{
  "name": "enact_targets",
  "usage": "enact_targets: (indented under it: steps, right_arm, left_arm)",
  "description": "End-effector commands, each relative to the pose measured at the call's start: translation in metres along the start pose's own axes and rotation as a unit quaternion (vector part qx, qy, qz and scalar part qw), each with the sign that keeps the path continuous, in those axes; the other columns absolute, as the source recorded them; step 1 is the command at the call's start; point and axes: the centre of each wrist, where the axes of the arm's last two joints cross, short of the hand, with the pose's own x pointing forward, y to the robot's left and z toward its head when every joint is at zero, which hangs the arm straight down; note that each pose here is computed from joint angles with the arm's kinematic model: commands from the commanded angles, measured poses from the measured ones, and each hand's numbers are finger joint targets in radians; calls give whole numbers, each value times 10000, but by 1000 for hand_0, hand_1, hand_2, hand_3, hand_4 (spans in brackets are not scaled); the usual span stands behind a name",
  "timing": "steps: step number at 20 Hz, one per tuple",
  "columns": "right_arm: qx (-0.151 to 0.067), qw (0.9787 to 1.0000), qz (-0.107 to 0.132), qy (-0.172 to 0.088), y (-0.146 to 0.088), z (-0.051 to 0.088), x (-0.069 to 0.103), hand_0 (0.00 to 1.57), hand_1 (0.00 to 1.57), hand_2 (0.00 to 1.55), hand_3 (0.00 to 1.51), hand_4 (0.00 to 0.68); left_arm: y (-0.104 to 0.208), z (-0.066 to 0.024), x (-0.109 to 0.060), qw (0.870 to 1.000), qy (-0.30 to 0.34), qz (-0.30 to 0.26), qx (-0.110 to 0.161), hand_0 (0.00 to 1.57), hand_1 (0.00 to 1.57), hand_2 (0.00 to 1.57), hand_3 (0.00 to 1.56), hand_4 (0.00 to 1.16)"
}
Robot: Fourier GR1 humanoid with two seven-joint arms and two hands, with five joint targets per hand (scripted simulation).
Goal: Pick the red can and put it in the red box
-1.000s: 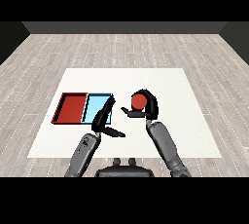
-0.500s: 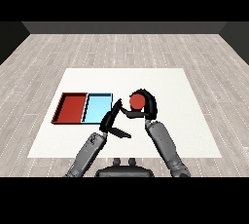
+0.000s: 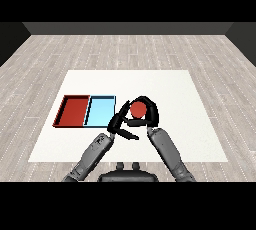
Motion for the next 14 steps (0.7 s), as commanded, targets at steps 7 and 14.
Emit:
enact_targets:
  steps: [7,14]
  right_arm:
    - [109,9998,-139,-83,388,-120,78,1571,1571,1475,1403,628]
    - [212,9996,-189,-49,309,-230,225,1571,1571,1483,1408,649]
  left_arm:
    - [-66,-272,79,9998,-4,139,-110,0,0,0,0,0]
    - [41,-34,-57,9997,-114,122,-196,0,0,0,0,0]
